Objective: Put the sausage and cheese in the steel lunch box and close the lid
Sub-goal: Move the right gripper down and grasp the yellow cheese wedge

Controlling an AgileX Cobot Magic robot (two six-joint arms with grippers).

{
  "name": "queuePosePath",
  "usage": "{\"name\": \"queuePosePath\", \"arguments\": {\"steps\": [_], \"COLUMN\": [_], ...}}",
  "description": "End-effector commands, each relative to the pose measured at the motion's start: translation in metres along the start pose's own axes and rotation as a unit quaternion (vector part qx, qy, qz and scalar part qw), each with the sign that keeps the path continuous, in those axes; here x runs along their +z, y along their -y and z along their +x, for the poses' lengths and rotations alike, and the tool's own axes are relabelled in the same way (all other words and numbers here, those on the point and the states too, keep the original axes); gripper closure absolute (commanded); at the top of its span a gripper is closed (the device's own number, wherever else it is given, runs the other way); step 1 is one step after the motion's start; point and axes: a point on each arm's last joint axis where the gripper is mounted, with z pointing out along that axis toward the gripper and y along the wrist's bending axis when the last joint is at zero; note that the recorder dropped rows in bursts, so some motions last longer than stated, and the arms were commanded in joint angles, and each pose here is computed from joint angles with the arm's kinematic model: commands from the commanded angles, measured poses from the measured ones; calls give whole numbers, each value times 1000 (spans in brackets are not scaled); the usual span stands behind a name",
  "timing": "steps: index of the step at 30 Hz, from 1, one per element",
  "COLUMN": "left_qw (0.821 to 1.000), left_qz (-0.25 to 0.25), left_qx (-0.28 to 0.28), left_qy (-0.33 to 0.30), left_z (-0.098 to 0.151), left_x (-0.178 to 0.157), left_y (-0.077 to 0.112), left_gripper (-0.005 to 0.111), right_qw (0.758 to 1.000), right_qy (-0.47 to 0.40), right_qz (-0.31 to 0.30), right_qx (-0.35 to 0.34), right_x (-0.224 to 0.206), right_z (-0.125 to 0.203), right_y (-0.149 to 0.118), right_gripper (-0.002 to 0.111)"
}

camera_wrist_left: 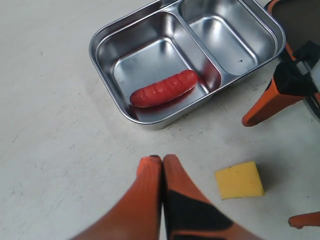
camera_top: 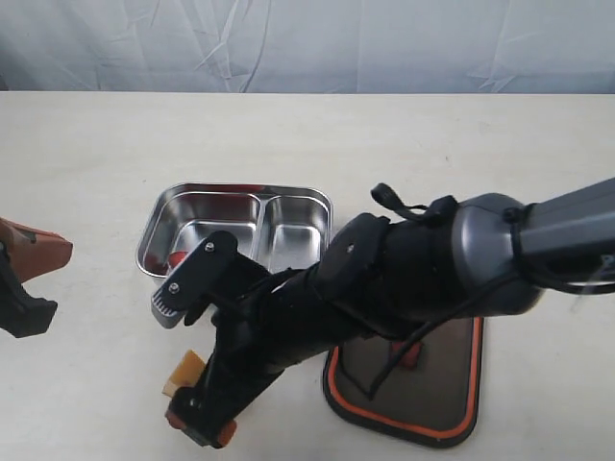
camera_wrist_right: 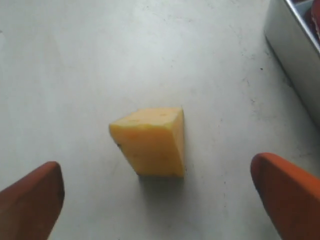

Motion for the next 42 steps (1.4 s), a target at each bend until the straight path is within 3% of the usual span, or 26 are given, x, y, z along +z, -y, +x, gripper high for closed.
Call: {"name": "queuePosePath", "arguments": {"steps": [1,15,39,41,42], "left_qw": [1000,1000,1000,1000,1000], "left_qz": [-2,-5,-6,-6,-6], "left_qx": [0,4,5,5,5], "left_qy": [2,2,2,2,2], "left_z": [1,1,1,1,1], "left_x": [-1,-1,-1,-1,-1], "left_y": [0,0,-1,-1,-1], "left_gripper": [107,107,107,107,107], "right_qw": [1000,998,997,997,997], "right_qy": [2,-23,-26,-26,-26], "right_qz": [-5,-8,-26,-26,-26], "right_qx": [7,55,61,61,61], "right_x": [13,41,42,42,42], "right_z": [-7,6,6,6,6], "right_y": [3,8,5,5,5], "right_gripper": [4,4,4,12,22]}}
